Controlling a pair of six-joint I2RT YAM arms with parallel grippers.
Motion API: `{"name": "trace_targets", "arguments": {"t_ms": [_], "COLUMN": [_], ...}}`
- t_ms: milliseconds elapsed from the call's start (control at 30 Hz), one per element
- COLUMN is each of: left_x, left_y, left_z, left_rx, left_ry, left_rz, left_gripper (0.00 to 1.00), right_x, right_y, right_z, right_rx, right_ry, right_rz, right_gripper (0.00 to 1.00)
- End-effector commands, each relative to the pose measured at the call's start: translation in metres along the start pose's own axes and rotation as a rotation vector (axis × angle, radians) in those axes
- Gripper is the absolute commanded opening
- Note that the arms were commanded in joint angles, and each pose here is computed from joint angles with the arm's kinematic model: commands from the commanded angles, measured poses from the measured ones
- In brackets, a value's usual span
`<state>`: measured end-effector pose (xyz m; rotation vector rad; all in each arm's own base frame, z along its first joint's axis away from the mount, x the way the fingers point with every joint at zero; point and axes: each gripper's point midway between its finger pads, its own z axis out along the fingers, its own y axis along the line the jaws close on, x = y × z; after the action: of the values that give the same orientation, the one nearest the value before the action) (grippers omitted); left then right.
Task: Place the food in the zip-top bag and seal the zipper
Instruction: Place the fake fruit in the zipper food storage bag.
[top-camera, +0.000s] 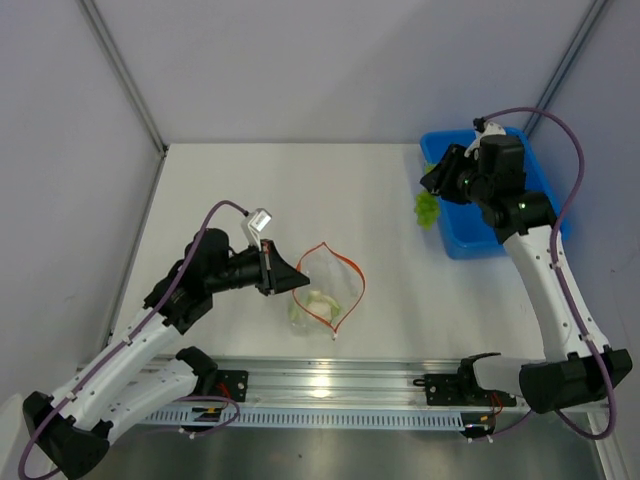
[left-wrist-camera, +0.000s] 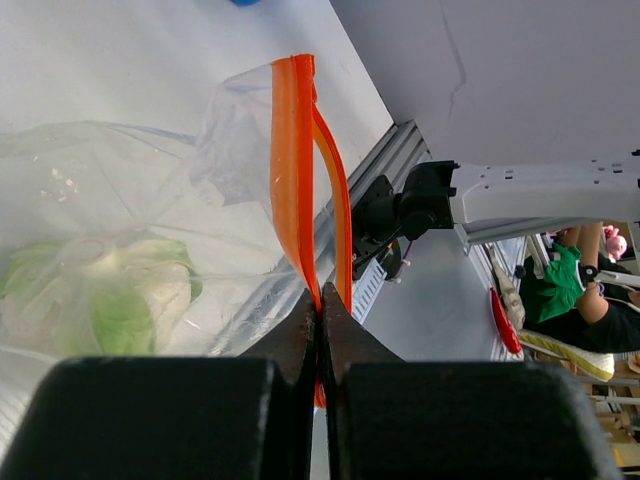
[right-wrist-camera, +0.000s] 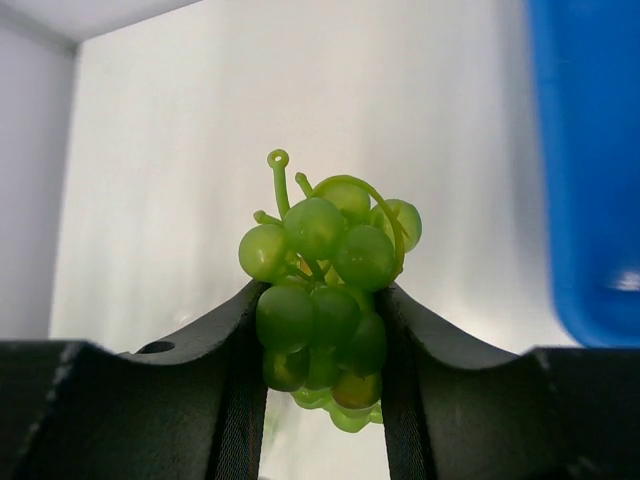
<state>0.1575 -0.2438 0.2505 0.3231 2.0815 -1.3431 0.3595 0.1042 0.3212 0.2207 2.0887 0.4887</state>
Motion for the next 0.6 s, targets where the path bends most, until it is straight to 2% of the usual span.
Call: {"name": "trace_targets", "arguments": {"t_ms": [0,200,367,400,567], "left_x": [-0.009,-0.011,-0.015,-0.017,-0.019], "left_y": [-0.015,-0.024,-0.028,-0.030,-0.034], "left_z": [0.000,0.002,0.005,0.005,0.007], "left_rx": [0.068,0.108,0.115,0.118,0.142], "left_ry": [-0.021,0.001,0.024,0.024,0.038], "left_rz": [0.019,0.008,-0.011,-0.013,-0.041], "left_gripper": [0.00,0.01,0.00,0.01,0.00], "right_x": [-0.008,0.014,0.045,0.062,0.096], "right_y": [0.059,0.119,0.159,0.170,0.187], "right_z": [-0.033,-0.068,-0.090,-0.094,-0.100], "right_rx": [-0.248,-0.466,-0.623,-0.666,-0.709], "right_ry": [-0.084,-0.086,-0.068,-0.039,-0.012], "right_rz": [-0.072,-0.166,-0.307,-0.341,-0.430], "right_gripper": [0.10,0.09,0.09,0.10,0.12]}}
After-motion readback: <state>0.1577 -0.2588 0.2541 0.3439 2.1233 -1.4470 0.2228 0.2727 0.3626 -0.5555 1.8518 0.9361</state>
